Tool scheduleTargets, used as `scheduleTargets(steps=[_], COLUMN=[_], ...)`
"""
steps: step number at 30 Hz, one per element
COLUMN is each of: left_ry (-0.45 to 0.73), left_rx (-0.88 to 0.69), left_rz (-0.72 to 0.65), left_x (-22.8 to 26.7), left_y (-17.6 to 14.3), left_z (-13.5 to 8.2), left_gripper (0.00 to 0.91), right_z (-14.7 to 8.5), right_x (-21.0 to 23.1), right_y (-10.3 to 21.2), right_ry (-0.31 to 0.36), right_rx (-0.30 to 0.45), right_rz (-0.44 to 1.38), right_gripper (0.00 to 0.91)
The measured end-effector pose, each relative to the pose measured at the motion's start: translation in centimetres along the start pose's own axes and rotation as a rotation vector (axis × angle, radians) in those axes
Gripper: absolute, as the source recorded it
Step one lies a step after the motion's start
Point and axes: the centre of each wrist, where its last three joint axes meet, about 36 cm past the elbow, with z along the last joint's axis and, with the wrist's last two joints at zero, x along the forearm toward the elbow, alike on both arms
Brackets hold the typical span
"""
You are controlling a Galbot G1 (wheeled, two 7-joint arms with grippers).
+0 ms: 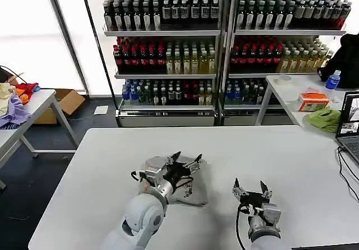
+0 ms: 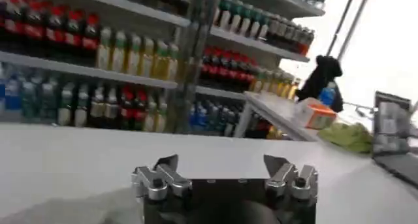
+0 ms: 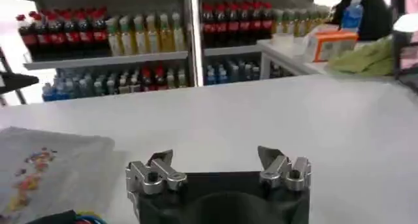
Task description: Fold and organize the clothes.
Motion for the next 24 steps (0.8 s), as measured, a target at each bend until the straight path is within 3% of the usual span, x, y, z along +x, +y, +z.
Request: scheduleTargets(steps=[7, 16, 19, 20, 21, 22, 23, 24], left_ry=[0.001, 0.004, 0.005, 0.005, 0.006, 0.008, 0.009, 0.008], left_rx=[-0.064, -0.09, -0.088, -0.088, -0.087, -0.086, -0.085, -0.085], left_rz=[-0.116, -0.24, -0.27, -0.28, -0.288, -0.296, -0.304, -0.313], left_x=[1.7, 4.3, 5.2, 5.5, 5.7, 6.0, 6.3, 6.5], left_y=[3.0, 5.9, 6.5, 6.7, 6.9, 7.1, 7.3, 7.4], left_z=[-0.7, -1.1, -1.0, -1.1, -1.0, -1.0, -1.0, -1.0], left_gripper=[0.907, 0.907, 0.907, 0.907, 0.907, 0.907, 0.907, 0.907], right_z=[-1.3, -2.6, -2.7, -2.7, -2.7, -2.7, -2.7, -2.7], right_x=[-3.2, -6.3, -6.8, -7.0, -7.1, -7.2, -7.3, -7.3], right_y=[1.2, 3.5, 4.1, 4.3, 4.4, 4.5, 4.5, 4.6], right_ry=[0.077, 0.153, 0.177, 0.187, 0.194, 0.2, 0.208, 0.215], right_rx=[-0.098, -0.173, -0.185, -0.189, -0.192, -0.195, -0.2, -0.204], right_rz=[-0.111, -0.255, -0.289, -0.3, -0.307, -0.313, -0.318, -0.322], right_gripper=[0.907, 0.907, 0.836, 0.645, 0.524, 0.272, 0.181, 0.01])
